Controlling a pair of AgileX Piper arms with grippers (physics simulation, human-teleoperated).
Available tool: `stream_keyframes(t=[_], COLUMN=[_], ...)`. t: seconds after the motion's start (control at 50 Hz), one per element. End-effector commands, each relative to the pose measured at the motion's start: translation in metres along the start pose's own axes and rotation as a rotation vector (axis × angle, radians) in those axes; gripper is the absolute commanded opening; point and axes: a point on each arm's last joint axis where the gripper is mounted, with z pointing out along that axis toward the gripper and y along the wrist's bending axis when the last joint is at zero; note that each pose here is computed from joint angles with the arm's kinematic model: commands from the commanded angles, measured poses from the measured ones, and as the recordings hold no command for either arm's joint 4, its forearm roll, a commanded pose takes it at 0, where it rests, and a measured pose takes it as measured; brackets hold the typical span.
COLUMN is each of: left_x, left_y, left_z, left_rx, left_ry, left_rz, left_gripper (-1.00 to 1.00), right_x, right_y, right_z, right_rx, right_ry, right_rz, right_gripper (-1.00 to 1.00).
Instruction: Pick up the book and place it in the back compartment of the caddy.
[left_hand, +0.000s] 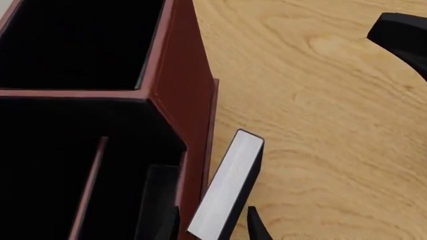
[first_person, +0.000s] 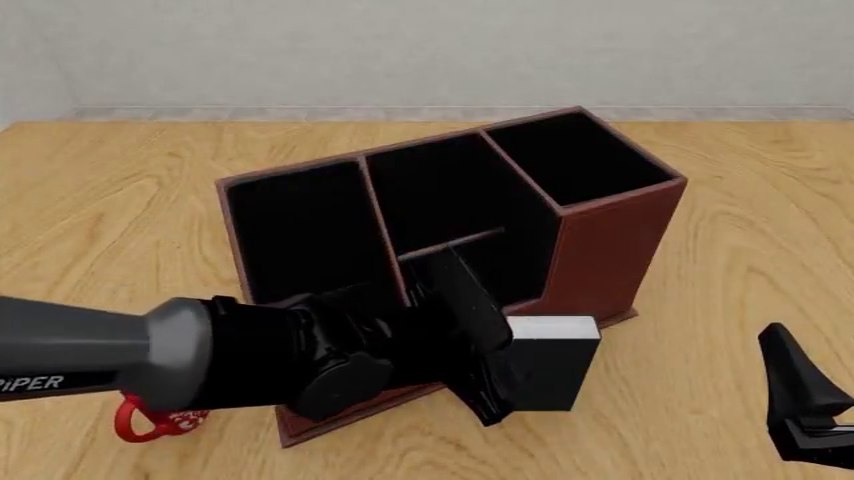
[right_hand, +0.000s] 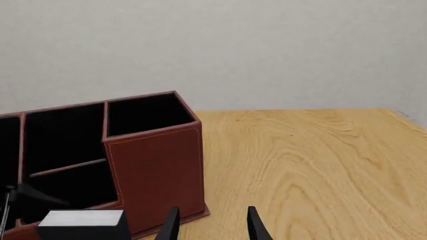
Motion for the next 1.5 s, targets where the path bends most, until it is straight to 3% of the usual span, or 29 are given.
stream_keyframes(t=[0.02, 0.18, 0.2, 0.82, 1.16, 1.2, 1.28, 1.46, 1.5], left_x=[0.004, 0.001, -0.003, -0.029, -0.041, -0.051, -0.064, -0.068, -0.068], left_y=[0.001, -0.002, -0.003, -0.015, -0.011, -0.004, -0.008, -0.007, -0.004], left_z=[0.007, 0.002, -0.003, -0.049, -0.078, -0.092, -0.12, -0.143, -0.148], left_rx=[0.001, 0.006, 0.008, 0.025, 0.012, -0.011, 0.008, 0.008, 0.001], left_ry=[0.026, 0.013, 0.0, -0.138, -0.209, -0.25, -0.319, -0.357, -0.369], left_rz=[-0.007, -0.008, -0.003, 0.082, 0.062, 0.044, 0.018, -0.011, -0.045], left_gripper=[1.0, 1.0, -1.0, -1.0, -1.0, -1.0, -1.0, -1.0, -1.0], right_x=[0.0, 0.0, 0.0, 0.0, 0.0, 0.0, 0.0, 0.0, -0.001], right_y=[0.0, 0.0, 0.0, 0.0, 0.0, 0.0, 0.0, 0.0, 0.0], right_z=[0.0, 0.0, 0.001, 0.0, 0.0, 0.0, 0.0, 0.0, 0.0], right_rx=[0.0, 0.0, 0.0, 0.0, 0.0, 0.0, 0.0, 0.0, 0.0], right_ry=[0.0, 0.0, 0.0, 0.0, 0.0, 0.0, 0.0, 0.0, 0.0], right_rz=[0.0, 0.0, 0.0, 0.0, 0.0, 0.0, 0.0, 0.0, 0.0], right_gripper=[1.0, 1.0, 1.0, 1.0, 1.0, 1.0, 1.0, 1.0, 1.0])
